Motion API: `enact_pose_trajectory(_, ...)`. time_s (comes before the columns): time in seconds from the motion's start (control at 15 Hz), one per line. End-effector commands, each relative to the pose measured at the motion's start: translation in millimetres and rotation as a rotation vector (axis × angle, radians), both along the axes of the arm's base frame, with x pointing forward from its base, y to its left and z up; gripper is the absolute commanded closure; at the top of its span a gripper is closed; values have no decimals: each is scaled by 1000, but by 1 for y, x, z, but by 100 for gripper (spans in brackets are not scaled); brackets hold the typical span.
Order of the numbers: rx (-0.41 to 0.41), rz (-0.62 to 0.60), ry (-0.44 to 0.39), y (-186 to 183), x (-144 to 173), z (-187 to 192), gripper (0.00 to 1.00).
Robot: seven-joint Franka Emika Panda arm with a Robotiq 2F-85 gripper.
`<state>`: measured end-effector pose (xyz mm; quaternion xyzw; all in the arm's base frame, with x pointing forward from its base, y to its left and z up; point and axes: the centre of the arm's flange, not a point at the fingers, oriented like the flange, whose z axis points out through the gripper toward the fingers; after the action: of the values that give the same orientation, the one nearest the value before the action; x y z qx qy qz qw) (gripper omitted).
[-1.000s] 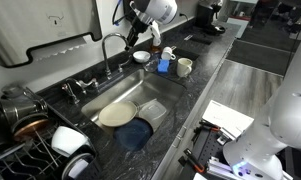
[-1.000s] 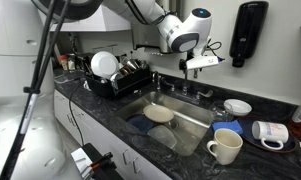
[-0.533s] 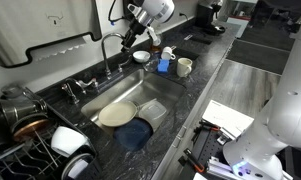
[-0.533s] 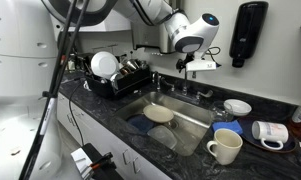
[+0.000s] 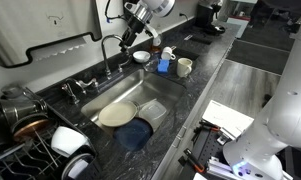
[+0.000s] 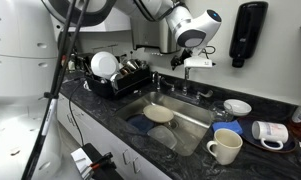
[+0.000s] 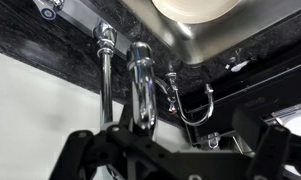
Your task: Center the faucet
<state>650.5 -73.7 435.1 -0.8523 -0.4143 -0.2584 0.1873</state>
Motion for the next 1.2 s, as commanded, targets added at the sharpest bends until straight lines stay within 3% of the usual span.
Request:
enact_pose_trajectory(0.0,24,100,36,29,11,8,0)
enact_pose_trajectory(0.73,-66,302,71,96,58,26,0)
enact_pose_trajectory(1.13,-39,348,2,113,75,30,0)
